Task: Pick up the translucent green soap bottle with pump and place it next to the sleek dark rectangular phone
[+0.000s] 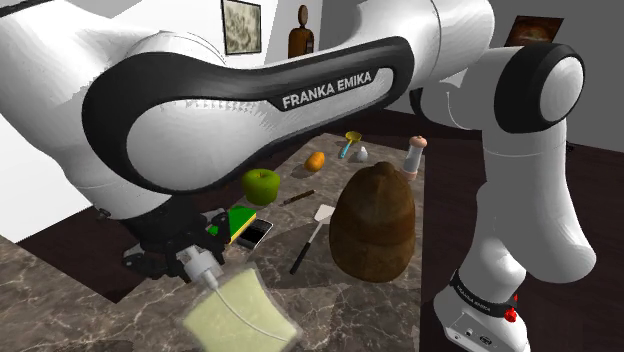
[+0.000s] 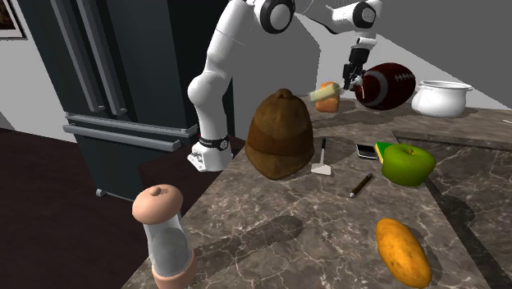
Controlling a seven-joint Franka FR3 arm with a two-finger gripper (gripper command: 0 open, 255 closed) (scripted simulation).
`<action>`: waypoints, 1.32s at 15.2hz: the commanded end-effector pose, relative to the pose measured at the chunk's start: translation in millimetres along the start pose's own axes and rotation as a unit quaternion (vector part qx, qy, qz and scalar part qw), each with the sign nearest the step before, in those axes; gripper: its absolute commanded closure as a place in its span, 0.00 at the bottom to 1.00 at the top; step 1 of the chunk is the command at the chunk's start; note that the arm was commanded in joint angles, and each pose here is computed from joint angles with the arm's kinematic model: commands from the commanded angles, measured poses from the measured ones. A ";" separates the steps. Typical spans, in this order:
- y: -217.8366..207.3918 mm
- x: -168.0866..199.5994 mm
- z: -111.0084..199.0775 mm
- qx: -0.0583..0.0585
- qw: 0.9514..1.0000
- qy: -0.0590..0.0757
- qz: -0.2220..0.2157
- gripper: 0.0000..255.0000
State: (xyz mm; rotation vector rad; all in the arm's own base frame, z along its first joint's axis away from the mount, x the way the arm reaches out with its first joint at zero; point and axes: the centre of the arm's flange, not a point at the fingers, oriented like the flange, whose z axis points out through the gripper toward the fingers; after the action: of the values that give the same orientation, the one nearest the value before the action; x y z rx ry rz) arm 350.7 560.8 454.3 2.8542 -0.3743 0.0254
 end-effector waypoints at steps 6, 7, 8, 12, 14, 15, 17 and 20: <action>-8.0 -1.7 36.0 0.000 1.000 0.000 0.000 1.00; -9.3 -2.0 41.1 0.000 1.000 0.000 0.000 1.00; -10.6 -2.2 46.2 0.000 1.000 0.000 0.000 1.00; -16.0 -3.3 66.6 0.000 1.000 0.000 0.000 1.00; -18.7 -3.8 76.8 0.000 1.000 0.000 0.000 1.00; -20.1 -4.1 81.9 0.000 1.000 0.000 0.000 1.00; -22.8 -4.7 92.1 0.000 1.000 0.000 0.000 1.00; -26.8 -5.5 107.4 0.000 1.000 0.000 0.000 1.00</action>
State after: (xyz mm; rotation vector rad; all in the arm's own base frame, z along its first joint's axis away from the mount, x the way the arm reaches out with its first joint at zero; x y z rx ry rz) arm 350.4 558.9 349.1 2.8544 -0.3750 0.0260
